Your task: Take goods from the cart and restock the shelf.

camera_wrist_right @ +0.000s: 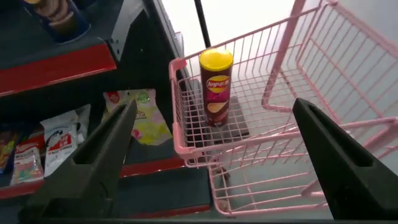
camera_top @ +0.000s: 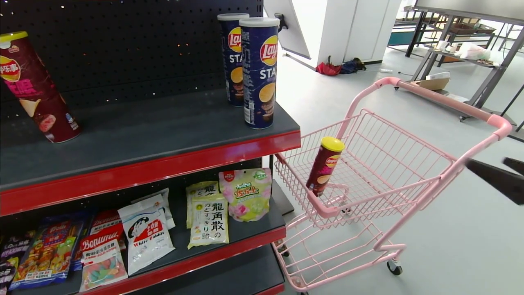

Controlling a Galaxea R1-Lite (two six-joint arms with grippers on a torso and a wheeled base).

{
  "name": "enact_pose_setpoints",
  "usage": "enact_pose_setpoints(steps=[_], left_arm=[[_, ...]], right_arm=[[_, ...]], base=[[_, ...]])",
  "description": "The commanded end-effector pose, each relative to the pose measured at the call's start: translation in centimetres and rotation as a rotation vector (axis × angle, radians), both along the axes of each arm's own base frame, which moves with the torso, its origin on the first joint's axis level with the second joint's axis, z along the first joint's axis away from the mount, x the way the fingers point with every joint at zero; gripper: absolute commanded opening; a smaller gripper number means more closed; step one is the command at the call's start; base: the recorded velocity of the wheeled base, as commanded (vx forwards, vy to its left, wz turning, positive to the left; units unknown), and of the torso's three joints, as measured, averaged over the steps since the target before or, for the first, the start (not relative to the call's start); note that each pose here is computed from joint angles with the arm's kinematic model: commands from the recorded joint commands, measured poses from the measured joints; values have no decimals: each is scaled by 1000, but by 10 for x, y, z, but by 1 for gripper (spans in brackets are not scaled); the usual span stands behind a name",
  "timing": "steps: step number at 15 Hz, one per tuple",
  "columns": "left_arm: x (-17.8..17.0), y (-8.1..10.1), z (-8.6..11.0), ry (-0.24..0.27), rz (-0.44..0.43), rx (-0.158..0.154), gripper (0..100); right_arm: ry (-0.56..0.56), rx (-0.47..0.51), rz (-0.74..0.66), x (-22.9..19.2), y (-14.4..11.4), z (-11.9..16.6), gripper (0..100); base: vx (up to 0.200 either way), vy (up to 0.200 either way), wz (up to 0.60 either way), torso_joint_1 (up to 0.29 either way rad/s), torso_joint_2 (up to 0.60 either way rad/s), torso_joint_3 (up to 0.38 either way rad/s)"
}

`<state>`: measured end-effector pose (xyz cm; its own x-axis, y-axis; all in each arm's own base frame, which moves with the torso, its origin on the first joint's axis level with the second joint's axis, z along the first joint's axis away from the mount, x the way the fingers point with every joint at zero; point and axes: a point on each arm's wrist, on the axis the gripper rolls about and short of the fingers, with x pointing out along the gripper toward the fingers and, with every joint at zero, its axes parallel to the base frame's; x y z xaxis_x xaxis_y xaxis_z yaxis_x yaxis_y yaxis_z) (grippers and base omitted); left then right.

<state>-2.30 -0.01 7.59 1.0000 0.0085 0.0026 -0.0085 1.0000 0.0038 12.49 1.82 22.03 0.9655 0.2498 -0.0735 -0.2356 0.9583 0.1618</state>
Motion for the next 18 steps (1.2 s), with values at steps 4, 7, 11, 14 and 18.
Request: enact_pose_setpoints(steps=[4,7,11,14,18], left_arm=[[0,0,0,1,1,1,100],[0,0,0,1,1,1,100],[0,0,0,1,1,2,100],[0,0,0,1,1,4,100],[0,0,0,1,1,4,100]], right_arm=[[265,-5,174,168,55,-100,100],[245,-3,174,192,62,-123,100],[253,-8,173,208,66,-145,100],[227,1,155,230,65,-149,100],[208,0,147,259,72,-163,100]], base=[[0,0,0,0,0,0],[0,0,0,0,0,0],[0,0,0,0,0,0],[0,0,0,0,0,0],[0,0,0,0,0,0]])
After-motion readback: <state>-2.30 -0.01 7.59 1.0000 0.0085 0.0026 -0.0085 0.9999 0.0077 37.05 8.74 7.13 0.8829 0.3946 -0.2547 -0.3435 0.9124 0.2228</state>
